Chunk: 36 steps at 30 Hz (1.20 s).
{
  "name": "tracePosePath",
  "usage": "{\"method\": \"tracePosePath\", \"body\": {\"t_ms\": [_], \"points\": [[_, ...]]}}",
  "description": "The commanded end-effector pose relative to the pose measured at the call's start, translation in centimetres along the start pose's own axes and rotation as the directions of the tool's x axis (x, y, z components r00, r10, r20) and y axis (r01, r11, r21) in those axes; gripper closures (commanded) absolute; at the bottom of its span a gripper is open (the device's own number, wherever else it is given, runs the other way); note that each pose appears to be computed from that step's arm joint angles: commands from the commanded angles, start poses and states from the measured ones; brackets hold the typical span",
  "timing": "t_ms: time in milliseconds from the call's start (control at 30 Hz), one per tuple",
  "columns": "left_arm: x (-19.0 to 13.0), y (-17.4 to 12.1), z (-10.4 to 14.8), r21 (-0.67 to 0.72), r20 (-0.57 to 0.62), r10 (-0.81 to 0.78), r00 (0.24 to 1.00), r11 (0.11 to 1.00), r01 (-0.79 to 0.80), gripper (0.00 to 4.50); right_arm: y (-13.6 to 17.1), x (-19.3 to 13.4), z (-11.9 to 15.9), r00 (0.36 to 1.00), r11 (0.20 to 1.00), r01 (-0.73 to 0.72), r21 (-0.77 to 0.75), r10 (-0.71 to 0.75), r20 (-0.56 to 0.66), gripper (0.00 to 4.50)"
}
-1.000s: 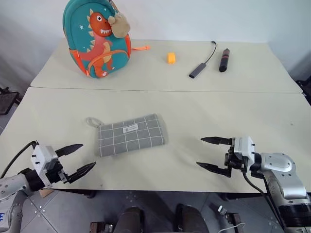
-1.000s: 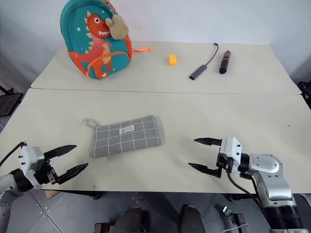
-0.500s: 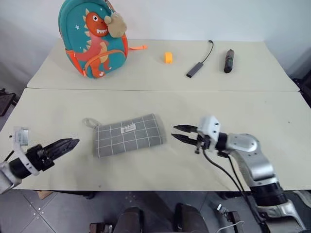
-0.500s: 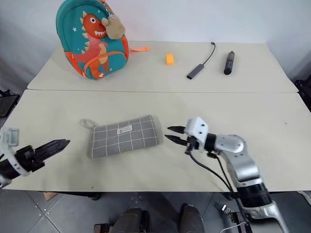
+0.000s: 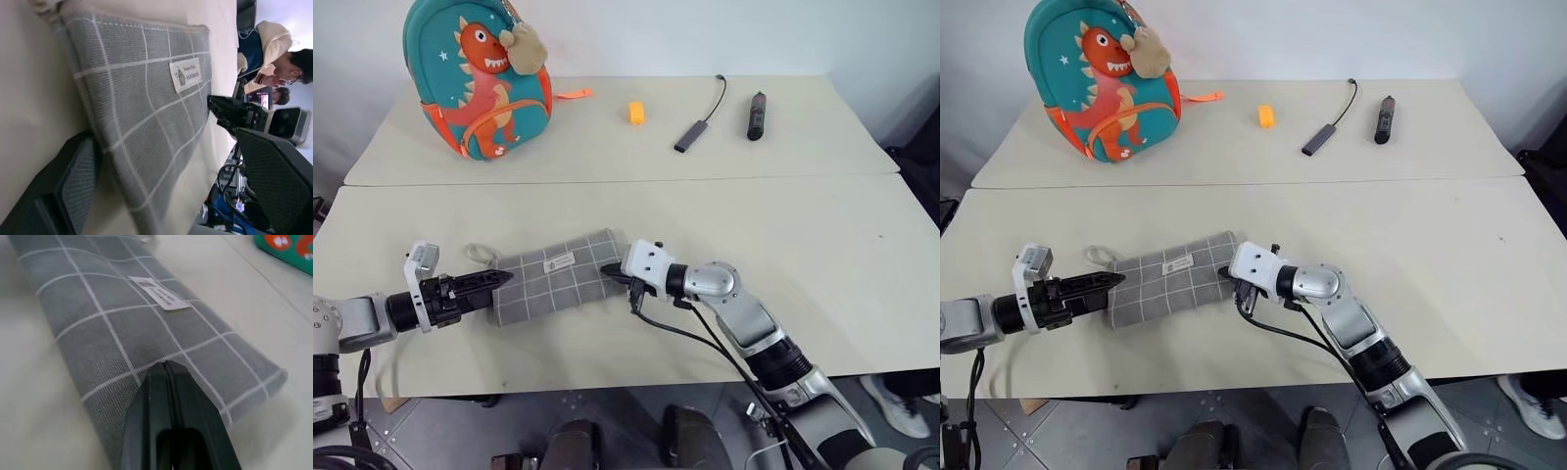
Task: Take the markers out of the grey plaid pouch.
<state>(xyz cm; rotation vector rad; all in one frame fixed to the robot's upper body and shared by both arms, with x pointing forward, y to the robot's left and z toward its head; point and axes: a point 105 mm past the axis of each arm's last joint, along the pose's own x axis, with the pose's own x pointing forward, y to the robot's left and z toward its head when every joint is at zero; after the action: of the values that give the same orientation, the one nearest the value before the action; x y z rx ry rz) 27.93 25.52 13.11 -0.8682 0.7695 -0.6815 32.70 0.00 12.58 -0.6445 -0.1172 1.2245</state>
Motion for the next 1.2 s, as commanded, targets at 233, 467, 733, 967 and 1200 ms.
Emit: {"method": "tracePosePath", "body": {"t_ms": [233,467,733,967,1200], "points": [[0.9,0.4,-1.0,-0.054,-0.116,0.019,0.993,0.998,-0.026,0.00,0.8,-0.8,-1.6,0.996,0.994,-0.074,-0.078,0.070,-0.050,4.48],[1.9,0.6,1.2,-0.099,-0.044,-0.005,0.999,0.995,0.001,0.00,0.8,-1.6,-2.2,0.993,0.987,-0.104,-0.122,0.096,-0.069,4.48],[2.0,0.9,1.6,-0.090,-0.067,-0.006,0.998,0.996,0.000,0.00,0.9,-2.0,-2.4,0.991,0.985,-0.116,-0.128,0.107,-0.077,4.48],[2.4,0.6,1.5,-0.068,-0.113,-0.023,0.993,0.998,0.016,0.39,0.8,-2.2,-2.5,0.990,0.982,-0.123,-0.142,0.111,-0.087,4.50],[2.3,0.7,1.4,-0.074,-0.109,-0.046,0.993,0.997,0.038,2.37,0.8,-2.5,-2.8,0.989,0.981,-0.124,-0.146,0.111,-0.094,4.50]]}}
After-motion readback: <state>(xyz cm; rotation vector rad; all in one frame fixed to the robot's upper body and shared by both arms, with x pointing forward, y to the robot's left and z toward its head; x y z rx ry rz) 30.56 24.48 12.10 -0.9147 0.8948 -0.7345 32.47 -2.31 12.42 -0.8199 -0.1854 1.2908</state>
